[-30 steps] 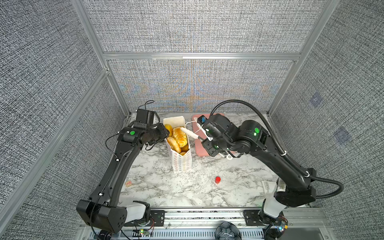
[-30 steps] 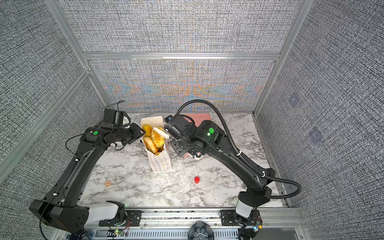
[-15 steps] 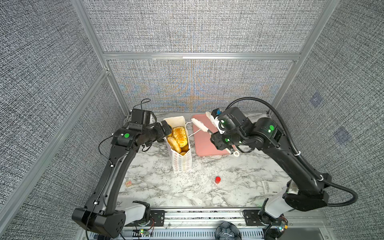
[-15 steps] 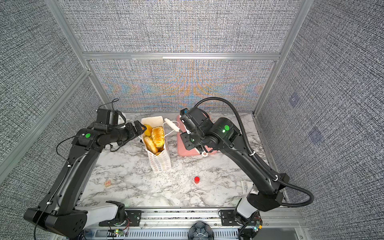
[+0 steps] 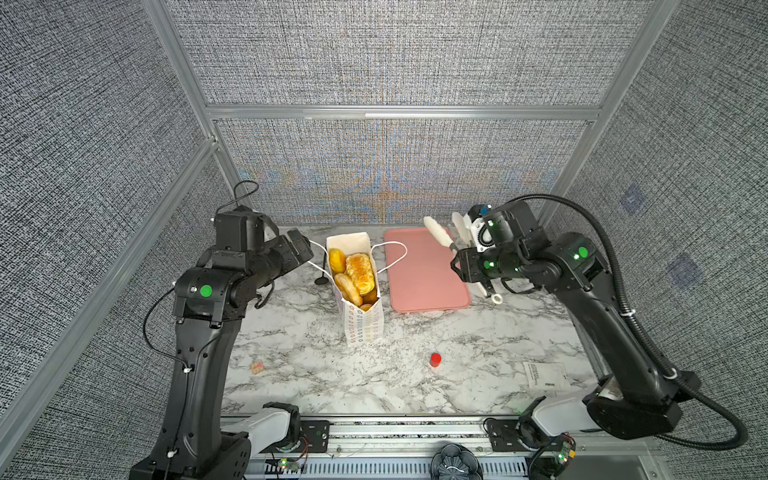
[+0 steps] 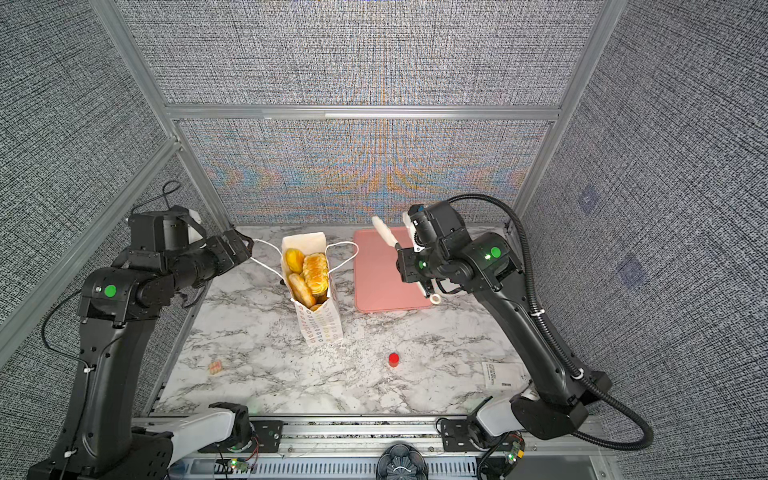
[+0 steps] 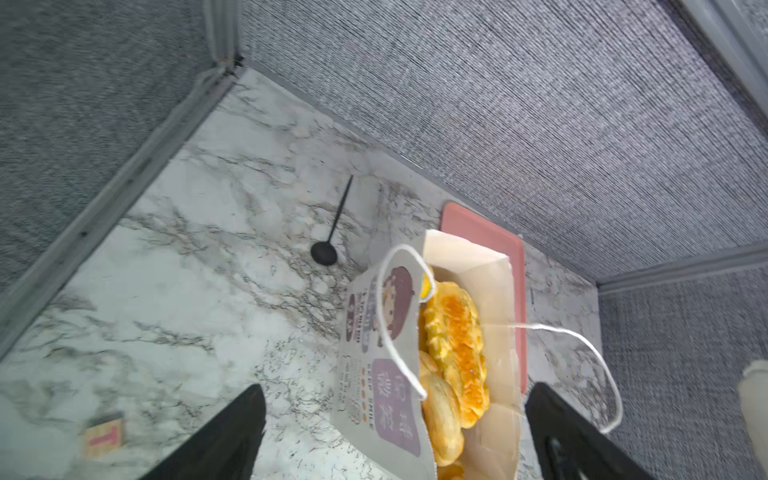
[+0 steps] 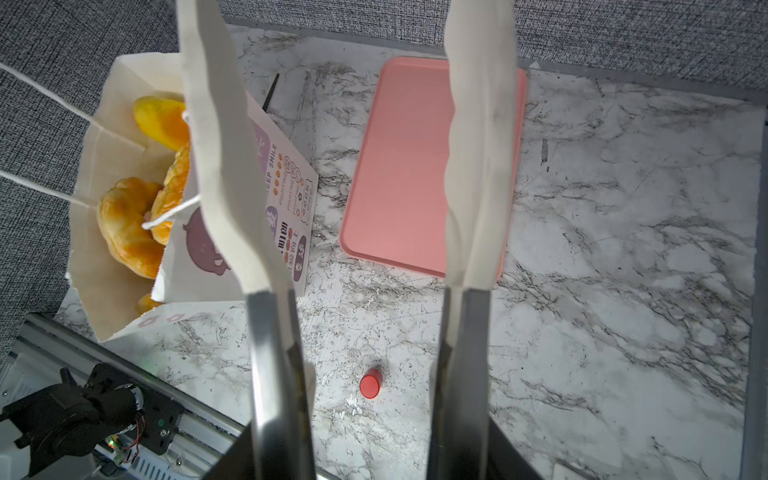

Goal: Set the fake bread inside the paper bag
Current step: 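Raise the tongs out of the bag while the left gripper releases the bag, then lower the tongs onto the table beside the tray while the left arm retracts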

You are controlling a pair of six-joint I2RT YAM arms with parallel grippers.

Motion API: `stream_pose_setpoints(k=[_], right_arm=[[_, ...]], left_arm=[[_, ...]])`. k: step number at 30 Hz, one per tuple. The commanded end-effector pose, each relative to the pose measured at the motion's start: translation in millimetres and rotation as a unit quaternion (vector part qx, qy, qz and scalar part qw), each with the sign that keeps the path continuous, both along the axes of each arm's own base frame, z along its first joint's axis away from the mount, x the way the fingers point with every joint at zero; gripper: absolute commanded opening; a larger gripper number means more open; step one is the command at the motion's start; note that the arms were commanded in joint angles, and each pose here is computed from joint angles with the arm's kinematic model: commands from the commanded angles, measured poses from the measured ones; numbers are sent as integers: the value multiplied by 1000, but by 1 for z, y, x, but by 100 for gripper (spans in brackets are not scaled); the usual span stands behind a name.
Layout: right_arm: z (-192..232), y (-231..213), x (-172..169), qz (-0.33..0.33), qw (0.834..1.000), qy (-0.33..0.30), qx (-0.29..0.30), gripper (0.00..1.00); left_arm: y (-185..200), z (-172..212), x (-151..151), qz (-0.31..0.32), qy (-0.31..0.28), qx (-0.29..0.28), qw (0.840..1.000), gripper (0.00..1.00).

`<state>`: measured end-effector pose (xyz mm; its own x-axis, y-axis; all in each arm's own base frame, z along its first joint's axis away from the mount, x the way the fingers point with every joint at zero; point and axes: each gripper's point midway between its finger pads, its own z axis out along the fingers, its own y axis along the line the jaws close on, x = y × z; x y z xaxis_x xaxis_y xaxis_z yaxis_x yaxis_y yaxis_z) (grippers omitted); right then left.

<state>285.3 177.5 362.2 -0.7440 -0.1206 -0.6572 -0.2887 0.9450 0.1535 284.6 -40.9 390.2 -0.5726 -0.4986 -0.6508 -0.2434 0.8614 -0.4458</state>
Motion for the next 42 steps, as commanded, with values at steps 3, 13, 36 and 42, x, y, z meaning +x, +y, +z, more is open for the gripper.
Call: stream_pose_setpoints(k=[3,13,36,42], right_arm=[[0,-16,11,-28,998,7,50,54],[-36,-65,22,-94,989,65,98,54],[-173,-149,43,-219,959,181,23,52],[-183,-155,56,-222,963,152,8,52]], left_arm=[[32,-23,-12,67,46,17,997,98],[47,-77,-13,94,108,-4,990,98],[102,-130,-18,226,8,15,974,99],[109,-129,-18,211,-51,67,974,99]])
